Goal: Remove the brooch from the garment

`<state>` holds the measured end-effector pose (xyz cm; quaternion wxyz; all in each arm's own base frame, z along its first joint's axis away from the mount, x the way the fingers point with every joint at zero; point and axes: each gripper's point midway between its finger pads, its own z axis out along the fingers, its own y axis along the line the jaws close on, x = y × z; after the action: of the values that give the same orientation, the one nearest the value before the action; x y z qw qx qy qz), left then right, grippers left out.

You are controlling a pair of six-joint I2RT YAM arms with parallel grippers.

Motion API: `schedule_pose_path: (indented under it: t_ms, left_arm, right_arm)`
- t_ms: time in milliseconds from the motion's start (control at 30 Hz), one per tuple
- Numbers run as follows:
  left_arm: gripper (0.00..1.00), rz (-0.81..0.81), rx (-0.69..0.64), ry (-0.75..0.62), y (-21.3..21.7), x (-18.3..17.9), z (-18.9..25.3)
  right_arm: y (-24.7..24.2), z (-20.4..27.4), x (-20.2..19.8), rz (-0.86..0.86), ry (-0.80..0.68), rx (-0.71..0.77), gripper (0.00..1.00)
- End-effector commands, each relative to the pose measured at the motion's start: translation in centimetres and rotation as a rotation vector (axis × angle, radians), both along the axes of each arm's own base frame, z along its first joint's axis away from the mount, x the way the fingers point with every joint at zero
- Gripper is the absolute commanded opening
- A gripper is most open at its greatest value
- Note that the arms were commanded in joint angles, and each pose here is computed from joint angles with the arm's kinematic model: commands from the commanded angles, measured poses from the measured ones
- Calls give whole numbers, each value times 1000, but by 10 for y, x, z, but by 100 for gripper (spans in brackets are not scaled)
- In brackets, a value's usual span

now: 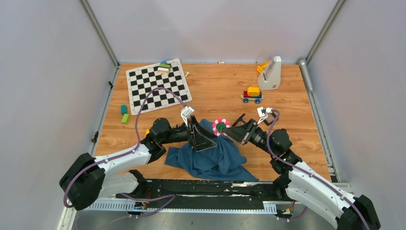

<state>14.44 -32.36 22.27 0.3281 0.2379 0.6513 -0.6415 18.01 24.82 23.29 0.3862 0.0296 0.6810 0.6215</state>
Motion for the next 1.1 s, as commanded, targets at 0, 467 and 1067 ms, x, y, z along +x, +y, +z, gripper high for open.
schedule_pose_path:
  t_ms: [0, 467, 1067]
  left_arm:
    - [91, 56, -70, -139, -1, 8, 24]
    - [32, 226, 133, -399, 15, 42, 45]
    - [13, 166, 189, -143, 22, 18, -19]
  right_arm:
    - [2, 87, 9, -32, -249, 86, 0]
    - [23, 141, 32, -33, -462, -39, 0]
    - [13, 15, 20, 9, -359, -205, 0]
